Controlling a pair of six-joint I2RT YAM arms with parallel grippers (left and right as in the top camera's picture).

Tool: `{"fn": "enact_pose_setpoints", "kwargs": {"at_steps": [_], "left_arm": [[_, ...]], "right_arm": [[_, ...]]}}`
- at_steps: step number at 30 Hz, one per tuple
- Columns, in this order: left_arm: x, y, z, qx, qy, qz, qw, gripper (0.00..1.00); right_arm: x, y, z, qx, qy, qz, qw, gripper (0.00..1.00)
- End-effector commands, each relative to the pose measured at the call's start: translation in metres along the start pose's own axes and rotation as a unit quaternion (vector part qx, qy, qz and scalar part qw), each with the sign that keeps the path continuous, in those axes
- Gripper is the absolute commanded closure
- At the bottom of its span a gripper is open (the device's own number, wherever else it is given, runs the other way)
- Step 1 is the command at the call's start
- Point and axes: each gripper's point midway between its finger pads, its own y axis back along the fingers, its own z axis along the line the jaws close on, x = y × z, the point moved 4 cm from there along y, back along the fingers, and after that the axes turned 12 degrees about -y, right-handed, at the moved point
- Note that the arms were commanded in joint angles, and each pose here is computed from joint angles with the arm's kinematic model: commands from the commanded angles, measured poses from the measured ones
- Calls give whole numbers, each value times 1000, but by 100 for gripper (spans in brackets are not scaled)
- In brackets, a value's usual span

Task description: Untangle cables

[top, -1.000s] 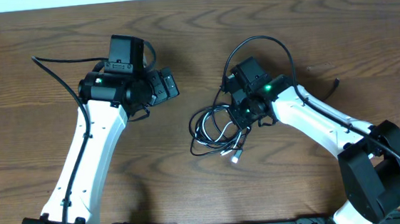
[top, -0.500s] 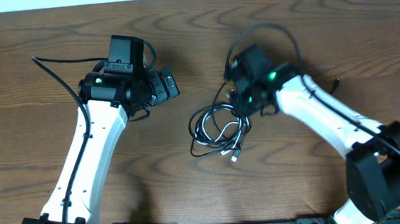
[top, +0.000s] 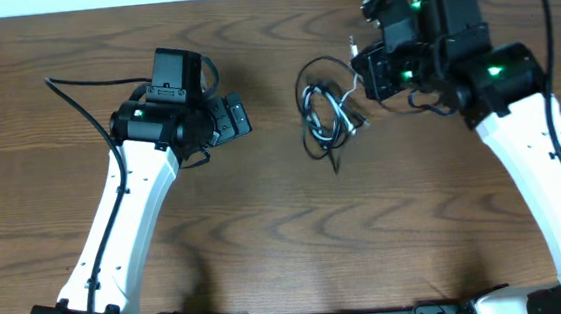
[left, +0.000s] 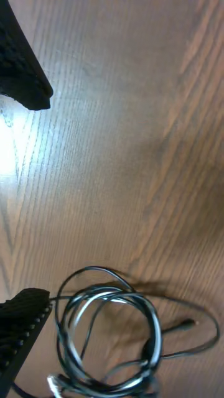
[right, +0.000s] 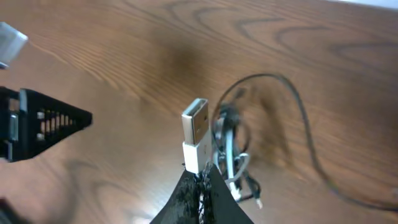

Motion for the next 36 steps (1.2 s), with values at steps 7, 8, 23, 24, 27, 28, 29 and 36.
{"fn": "enact_pose_setpoints", "kwargs": {"at_steps": [7, 8, 23, 24, 27, 28, 29, 36], "left_arm": [[-3, 4, -16, 58, -54, -6, 997, 3], [-4, 4, -17, 61, -54, -10, 997, 3], [3, -33, -53, 78, -108, 19, 991, 7], [5, -35, -57, 80, -123, 22, 989, 7], [13, -38, -71, 89, -181, 26, 979, 7], [16, -39, -77, 93, -206, 27, 974, 7], [18, -40, -82, 96, -224, 26, 969, 7], [39, -66, -119, 119, -368, 39, 921, 8]], "right_arm": [[22, 4, -62, 81, -137, 54, 986, 99], [28, 0, -71, 96, -147, 67, 982, 99], [62, -65, -129, 122, -167, 142, 968, 28], [60, -65, -131, 123, -168, 138, 968, 13], [53, -61, -140, 126, -176, 122, 969, 3], [52, -59, -145, 129, -181, 119, 968, 4], [51, -57, -149, 131, -186, 116, 967, 3], [51, -35, -188, 156, -234, 104, 954, 4]]}}
